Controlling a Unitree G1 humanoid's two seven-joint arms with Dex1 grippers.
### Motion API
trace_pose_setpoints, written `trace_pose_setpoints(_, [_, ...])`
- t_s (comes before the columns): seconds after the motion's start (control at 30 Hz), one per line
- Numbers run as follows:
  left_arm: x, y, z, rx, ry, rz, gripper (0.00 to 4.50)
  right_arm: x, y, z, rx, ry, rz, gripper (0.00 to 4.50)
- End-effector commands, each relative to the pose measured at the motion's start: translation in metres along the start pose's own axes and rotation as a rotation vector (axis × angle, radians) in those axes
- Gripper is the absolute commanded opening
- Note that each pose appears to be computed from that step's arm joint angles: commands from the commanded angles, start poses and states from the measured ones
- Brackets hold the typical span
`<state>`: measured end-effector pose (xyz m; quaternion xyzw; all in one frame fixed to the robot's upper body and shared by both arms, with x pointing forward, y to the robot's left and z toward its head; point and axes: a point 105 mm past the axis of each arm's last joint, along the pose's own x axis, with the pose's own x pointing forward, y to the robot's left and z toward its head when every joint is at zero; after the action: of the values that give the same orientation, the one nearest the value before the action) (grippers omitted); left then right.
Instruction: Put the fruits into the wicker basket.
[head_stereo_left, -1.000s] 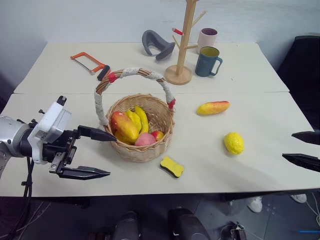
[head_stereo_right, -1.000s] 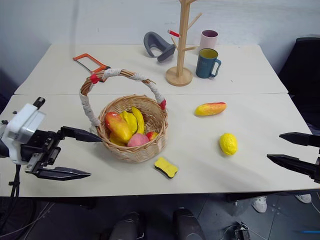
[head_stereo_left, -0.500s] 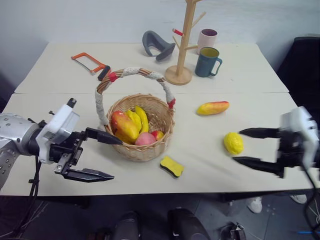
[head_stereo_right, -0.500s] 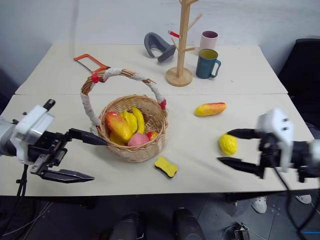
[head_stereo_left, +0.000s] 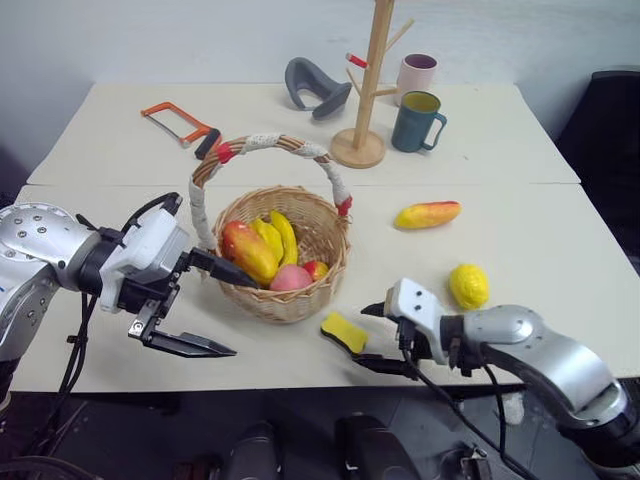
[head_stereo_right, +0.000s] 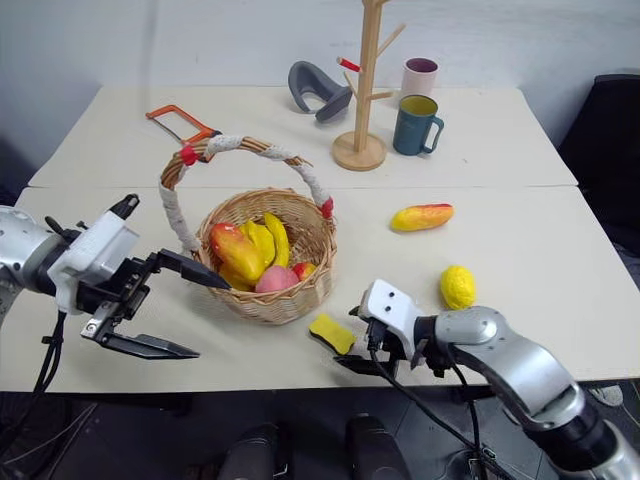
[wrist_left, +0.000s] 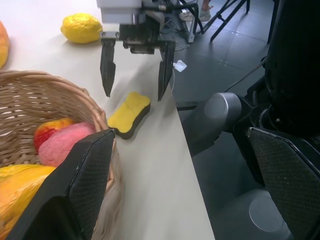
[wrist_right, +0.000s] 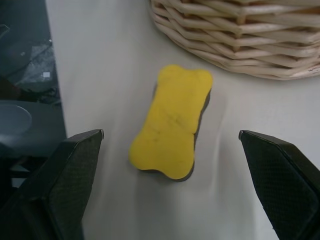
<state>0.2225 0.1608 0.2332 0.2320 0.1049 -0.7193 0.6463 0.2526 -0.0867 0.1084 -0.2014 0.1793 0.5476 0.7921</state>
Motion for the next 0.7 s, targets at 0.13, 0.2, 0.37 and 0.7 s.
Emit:
trace_pose_setpoints(0.13, [-0.004,0.001,0.004,0.028,0.017,0.010,4.50,0.029,-0.014,-0.012,-0.029,0.031,-0.077,4.30])
trace_pose_setpoints(0.2, [-0.004,0.001,0.004,0.031,0.016,0.013,4.50,0.030,-0.010,-0.012,-0.026,0.017,-0.053,3.89])
trace_pose_setpoints(0.37, [-0.004,0.007,0.006,0.049,-0.010,0.025,4.50,0.020,0.000,-0.001,-0.009,-0.058,0.014,2.30])
trace_pose_setpoints(0.7, [0.008,0.020,0.032,0.076,-0.212,0.015,4.50,-0.088,-0.032,0.022,0.188,-0.234,-0.204,1.14])
